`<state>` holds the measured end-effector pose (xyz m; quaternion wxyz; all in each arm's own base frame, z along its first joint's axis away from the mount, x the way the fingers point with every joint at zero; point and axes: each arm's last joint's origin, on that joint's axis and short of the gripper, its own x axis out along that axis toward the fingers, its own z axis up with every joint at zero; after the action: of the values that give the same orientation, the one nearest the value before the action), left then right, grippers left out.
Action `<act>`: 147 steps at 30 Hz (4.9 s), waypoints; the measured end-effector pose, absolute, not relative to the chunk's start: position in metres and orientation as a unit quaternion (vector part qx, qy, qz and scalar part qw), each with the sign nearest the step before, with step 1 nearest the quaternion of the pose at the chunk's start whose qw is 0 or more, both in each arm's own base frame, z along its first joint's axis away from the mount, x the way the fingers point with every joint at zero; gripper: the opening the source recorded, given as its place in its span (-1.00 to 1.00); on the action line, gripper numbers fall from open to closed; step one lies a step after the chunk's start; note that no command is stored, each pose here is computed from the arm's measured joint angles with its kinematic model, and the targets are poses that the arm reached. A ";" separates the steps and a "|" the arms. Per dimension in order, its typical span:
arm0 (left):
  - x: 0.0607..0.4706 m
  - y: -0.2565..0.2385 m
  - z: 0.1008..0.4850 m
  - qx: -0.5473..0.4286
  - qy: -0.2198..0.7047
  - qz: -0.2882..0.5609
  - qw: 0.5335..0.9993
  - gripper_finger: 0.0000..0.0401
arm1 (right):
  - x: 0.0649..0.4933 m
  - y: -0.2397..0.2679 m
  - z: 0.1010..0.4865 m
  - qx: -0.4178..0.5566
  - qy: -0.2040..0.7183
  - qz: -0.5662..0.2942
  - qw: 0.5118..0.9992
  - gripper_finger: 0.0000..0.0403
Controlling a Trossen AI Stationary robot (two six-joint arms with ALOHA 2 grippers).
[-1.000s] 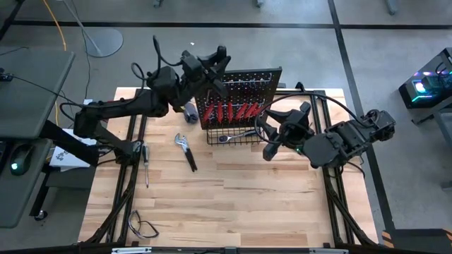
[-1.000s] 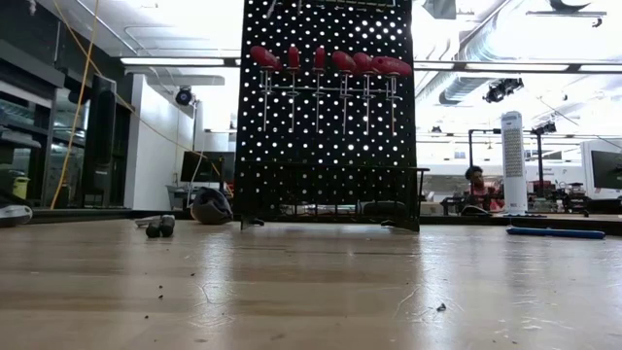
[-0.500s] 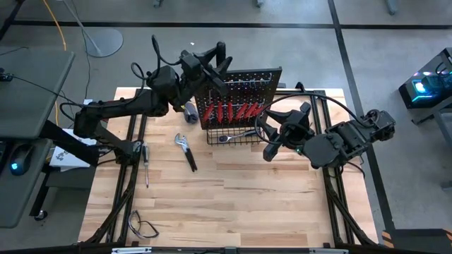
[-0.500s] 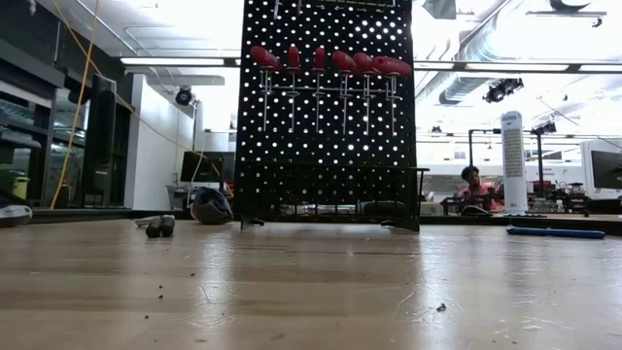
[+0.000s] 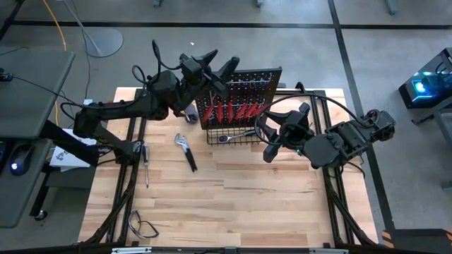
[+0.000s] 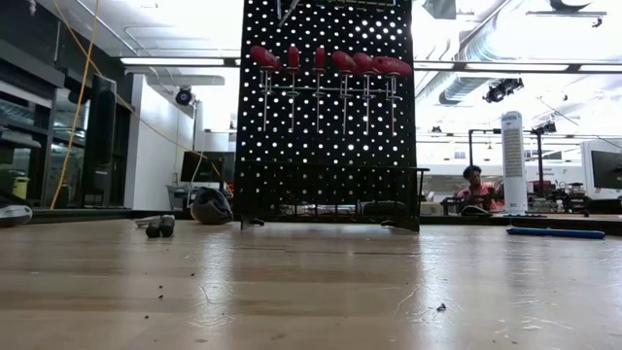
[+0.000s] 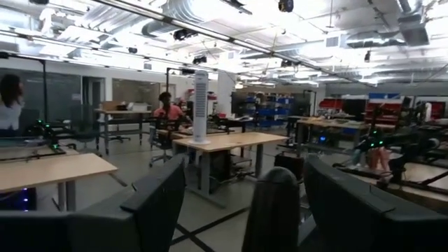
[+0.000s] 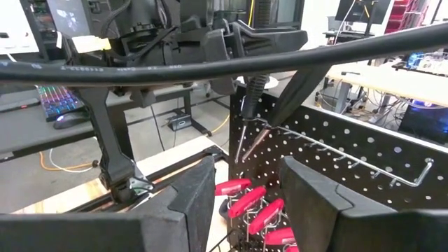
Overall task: Hang tools onto peg board
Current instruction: Hang the gray screwdriver on the peg board
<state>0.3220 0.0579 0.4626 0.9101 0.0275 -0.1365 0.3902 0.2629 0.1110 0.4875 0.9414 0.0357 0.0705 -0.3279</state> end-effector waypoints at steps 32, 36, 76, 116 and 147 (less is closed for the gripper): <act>0.161 -0.083 0.301 -0.366 0.377 0.417 0.741 0.34 | 0.263 0.110 0.487 0.033 0.072 -0.328 0.941 -0.25; 0.148 -0.095 0.249 -0.392 0.436 0.469 0.660 0.34 | 0.264 0.110 0.487 0.033 0.072 -0.329 0.941 -0.25; 0.143 -0.068 0.087 -0.220 0.341 0.761 0.506 0.34 | 0.266 0.112 0.488 0.094 0.068 -0.282 0.952 -0.25; 0.239 -0.117 0.130 -0.365 0.405 0.501 0.672 -0.65 | 0.264 0.118 0.488 0.127 0.060 -0.270 0.953 -0.25; 0.246 -0.030 0.452 -0.146 -0.293 0.098 0.940 -0.65 | 0.266 0.117 0.495 0.090 0.057 -0.245 0.964 -0.25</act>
<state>0.2456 -0.0301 0.4518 0.9399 -0.1465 -0.2925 0.0982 0.2659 0.1172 0.4945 0.9637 0.0902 0.0575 -0.2446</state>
